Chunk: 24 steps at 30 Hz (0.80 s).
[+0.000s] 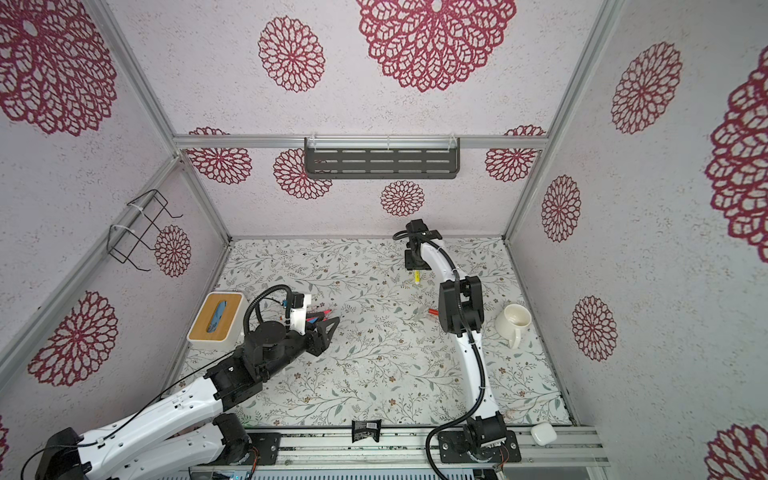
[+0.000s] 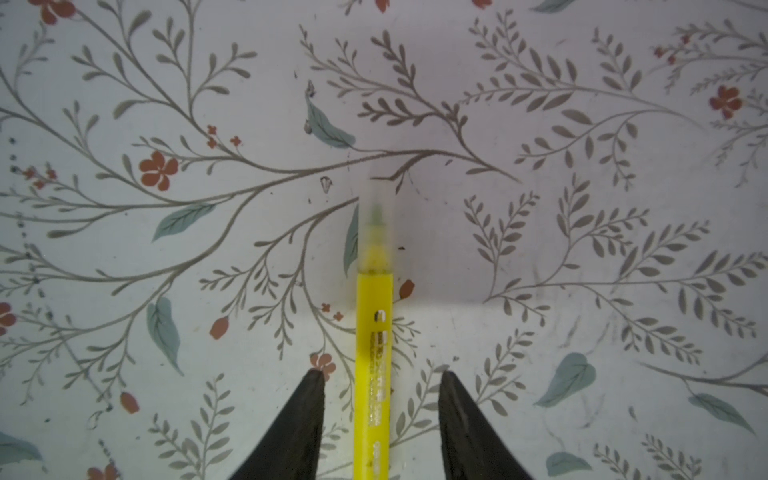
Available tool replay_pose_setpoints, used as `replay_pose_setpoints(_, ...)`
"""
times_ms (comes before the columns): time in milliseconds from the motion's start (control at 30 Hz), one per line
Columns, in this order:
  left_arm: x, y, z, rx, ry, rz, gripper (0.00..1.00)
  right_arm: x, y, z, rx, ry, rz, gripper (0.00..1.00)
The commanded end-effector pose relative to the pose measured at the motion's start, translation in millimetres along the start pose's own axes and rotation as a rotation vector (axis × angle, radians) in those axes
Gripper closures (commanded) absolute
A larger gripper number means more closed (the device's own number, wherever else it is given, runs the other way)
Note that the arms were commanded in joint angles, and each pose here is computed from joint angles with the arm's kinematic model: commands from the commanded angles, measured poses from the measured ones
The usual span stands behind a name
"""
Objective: Insert the pens into the pen caps
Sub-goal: 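Carry the capped highlighter away with the right gripper while the left gripper opens, then set the highlighter down with the right gripper while the left gripper moves over markers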
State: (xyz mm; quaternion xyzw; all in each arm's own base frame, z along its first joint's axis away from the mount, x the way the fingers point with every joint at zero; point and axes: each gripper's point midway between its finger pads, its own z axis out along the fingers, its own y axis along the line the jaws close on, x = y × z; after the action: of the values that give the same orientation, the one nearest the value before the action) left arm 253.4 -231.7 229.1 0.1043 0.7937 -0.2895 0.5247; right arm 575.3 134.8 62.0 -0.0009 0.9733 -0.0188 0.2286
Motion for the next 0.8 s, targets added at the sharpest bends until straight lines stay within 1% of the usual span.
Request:
replay_pose_setpoints(0, 2, 1, -2, -0.009, -0.001, -0.004, 0.45, -35, -5, -72, -0.025, -0.135, 0.046, 0.53)
replay_pose_setpoints(167, 3, 9, -1, -0.046, 0.004, 0.024, 0.43, -31, 5, -113, -0.078, -0.193, 0.023, 0.53)
replay_pose_setpoints(267, 4, 16, 1, -0.083, 0.017, 0.021, 0.40, -27, 19, -144, -0.168, -0.250, 0.000, 0.52)
replay_pose_setpoints(400, 12, 48, 9, -0.232, 0.108, -0.015, 0.38, -11, 36, -176, -0.294, -0.333, -0.019, 0.50)
replay_pose_setpoints(467, 18, 67, 15, -0.300, 0.173, -0.053, 0.38, 1, 45, -196, -0.395, -0.378, -0.020, 0.48)
replay_pose_setpoints(567, 26, 89, 24, -0.351, 0.240, -0.105, 0.38, 21, 59, -221, -0.536, -0.430, -0.039, 0.44)
replay_pose_setpoints(633, 28, 103, 31, -0.376, 0.264, -0.130, 0.38, 38, 68, -235, -0.608, -0.455, -0.078, 0.41)
replay_pose_setpoints(767, 33, 133, 46, -0.467, 0.339, -0.121, 0.39, 66, 72, -259, -0.658, -0.512, -0.123, 0.33)
